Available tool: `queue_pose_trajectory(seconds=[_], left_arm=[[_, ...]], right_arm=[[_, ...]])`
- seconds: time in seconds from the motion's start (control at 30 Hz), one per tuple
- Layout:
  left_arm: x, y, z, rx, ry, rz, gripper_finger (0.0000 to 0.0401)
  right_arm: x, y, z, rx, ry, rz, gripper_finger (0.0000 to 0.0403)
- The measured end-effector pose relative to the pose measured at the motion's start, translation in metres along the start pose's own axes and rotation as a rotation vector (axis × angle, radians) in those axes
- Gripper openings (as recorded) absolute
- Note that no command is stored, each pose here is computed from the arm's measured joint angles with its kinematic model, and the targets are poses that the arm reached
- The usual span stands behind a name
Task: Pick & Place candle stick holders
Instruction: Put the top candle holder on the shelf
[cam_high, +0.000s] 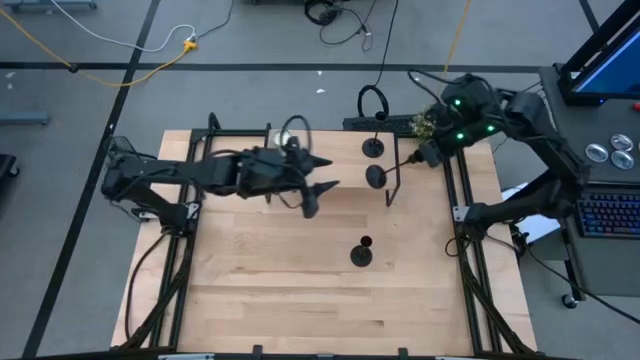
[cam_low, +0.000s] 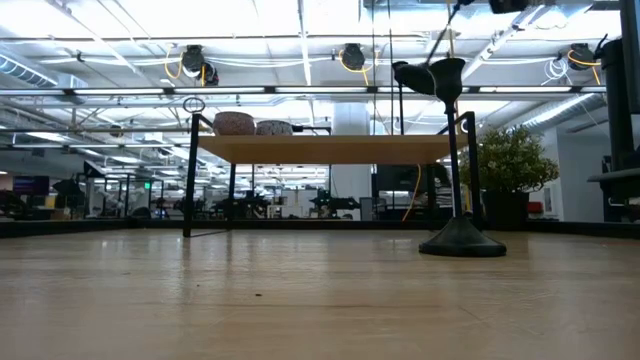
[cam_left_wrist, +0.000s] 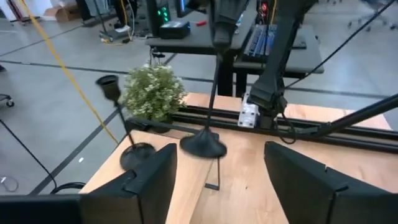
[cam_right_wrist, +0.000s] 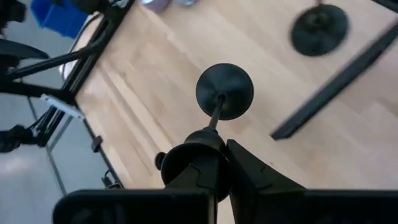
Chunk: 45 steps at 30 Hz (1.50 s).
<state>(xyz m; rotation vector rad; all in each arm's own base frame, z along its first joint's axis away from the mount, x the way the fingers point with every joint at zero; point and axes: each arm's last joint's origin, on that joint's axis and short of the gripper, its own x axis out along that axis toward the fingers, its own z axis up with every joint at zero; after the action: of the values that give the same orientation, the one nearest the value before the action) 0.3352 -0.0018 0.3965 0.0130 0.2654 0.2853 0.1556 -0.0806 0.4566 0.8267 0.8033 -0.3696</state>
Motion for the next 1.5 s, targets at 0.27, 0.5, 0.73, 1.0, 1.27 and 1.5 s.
queue_pose_trajectory(seconds=[0.27, 0.5, 0.73, 1.0, 1.27, 1.5], left_arm=[[0.035, -0.012, 0.018, 0.015, -0.008, -0.079, 0.0264], [0.049, -0.016, 0.020, 0.022, 0.006, -0.129, 0.0264], [0.061, -0.020, 0.011, -0.016, 0.038, -0.168, 0.0264], [0.063, -0.020, 0.009, -0.042, 0.051, -0.187, 0.0254], [0.063, -0.016, 0.003, -0.068, 0.121, -0.210, 0.0194], [0.063, -0.017, 0.000, -0.063, 0.161, -0.235, 0.0137]], right_arm=[[0.017, 0.022, 0.009, -0.075, 0.013, 0.143, 0.0005], [0.028, 0.035, 0.010, -0.112, 0.026, 0.186, 0.0005], [0.043, 0.049, 0.017, -0.156, 0.014, 0.236, 0.0005], [0.068, 0.058, 0.021, -0.176, 0.070, 0.231, 0.0005], [0.078, 0.069, 0.022, -0.204, 0.096, 0.302, 0.0006], [0.081, 0.071, 0.022, -0.209, 0.099, 0.304, 0.0006]])
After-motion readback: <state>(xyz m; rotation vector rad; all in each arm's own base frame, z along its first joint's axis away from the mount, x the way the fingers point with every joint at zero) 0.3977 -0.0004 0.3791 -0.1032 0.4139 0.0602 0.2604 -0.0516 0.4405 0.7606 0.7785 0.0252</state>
